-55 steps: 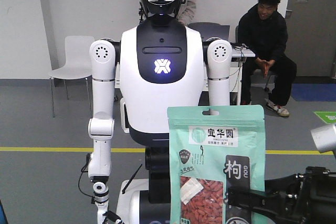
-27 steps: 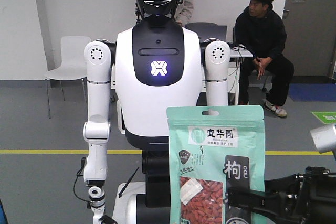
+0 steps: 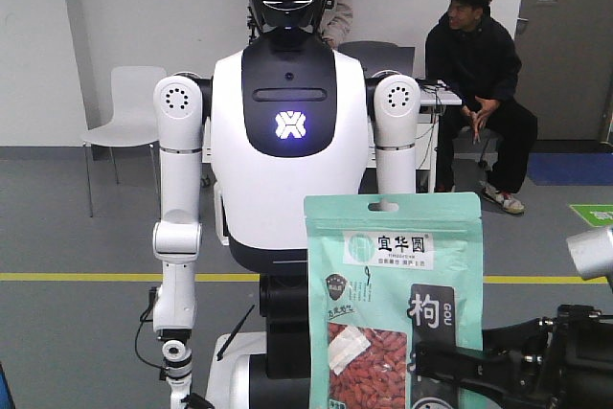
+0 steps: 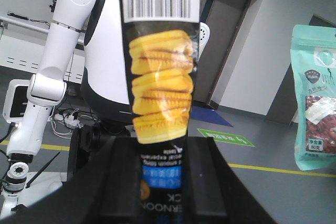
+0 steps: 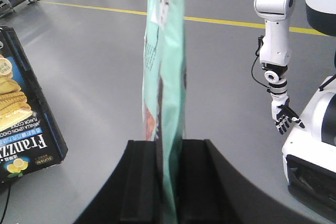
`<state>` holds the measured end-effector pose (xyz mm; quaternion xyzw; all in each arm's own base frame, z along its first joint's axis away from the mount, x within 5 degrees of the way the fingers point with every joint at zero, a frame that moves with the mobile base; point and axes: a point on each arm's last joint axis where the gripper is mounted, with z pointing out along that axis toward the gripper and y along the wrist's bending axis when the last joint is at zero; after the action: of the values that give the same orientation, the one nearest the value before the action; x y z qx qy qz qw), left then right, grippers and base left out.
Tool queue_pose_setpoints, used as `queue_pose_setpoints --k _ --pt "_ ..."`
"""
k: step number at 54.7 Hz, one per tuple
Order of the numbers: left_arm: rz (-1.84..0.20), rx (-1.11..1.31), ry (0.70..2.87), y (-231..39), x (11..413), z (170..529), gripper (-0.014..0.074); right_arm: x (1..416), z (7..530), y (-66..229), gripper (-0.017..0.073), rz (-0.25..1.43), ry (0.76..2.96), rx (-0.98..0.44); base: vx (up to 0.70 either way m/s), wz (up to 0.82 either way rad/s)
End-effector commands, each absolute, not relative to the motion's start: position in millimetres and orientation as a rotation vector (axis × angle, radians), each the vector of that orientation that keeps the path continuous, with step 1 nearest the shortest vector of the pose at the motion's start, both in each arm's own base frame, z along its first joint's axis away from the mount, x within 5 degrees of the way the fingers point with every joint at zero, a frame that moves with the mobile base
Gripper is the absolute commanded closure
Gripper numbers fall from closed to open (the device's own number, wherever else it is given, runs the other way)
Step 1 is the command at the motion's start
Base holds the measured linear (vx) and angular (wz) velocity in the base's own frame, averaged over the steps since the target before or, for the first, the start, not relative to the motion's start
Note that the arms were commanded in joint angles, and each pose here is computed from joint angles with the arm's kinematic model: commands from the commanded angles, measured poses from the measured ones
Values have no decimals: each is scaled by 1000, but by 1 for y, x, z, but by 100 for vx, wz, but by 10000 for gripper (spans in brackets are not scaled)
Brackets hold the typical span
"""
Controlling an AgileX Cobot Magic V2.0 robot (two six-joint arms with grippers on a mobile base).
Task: Pick snacks and fruit into basket
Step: 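Stop the base in front of the other robot, holding both items, then lower the held teal bag with the right gripper over the basket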
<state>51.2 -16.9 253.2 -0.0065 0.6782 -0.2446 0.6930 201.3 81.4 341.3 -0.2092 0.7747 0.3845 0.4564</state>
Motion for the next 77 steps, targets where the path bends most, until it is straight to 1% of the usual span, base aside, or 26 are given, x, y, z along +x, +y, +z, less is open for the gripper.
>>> queue_pose_setpoints --k 1,11,20,28,38,61,77 --pt "-583 -1 1402 -18 49 272 591 200 357 81 570 951 1843 -499 0 0" --pt "-583 -1 1402 -18 49 272 591 200 358 81 570 961 1841 -497 0 0" --pt "-583 -1 1402 -18 49 272 591 200 363 82 570 1027 1805 -444 0 0" --pt "-583 -1 1402 -18 49 272 591 199 363 83 570 1052 1801 -444 0 0" --pt "-583 -1 1402 -18 49 272 591 199 362 83 570 1103 1852 -369 0 0" --pt "-583 -1 1402 -18 49 272 591 203 362 80 570 1051 1850 -320 0 0" --pt "-583 -1 1402 -18 49 272 591 204 365 79 570 1084 1821 -271 0 0"
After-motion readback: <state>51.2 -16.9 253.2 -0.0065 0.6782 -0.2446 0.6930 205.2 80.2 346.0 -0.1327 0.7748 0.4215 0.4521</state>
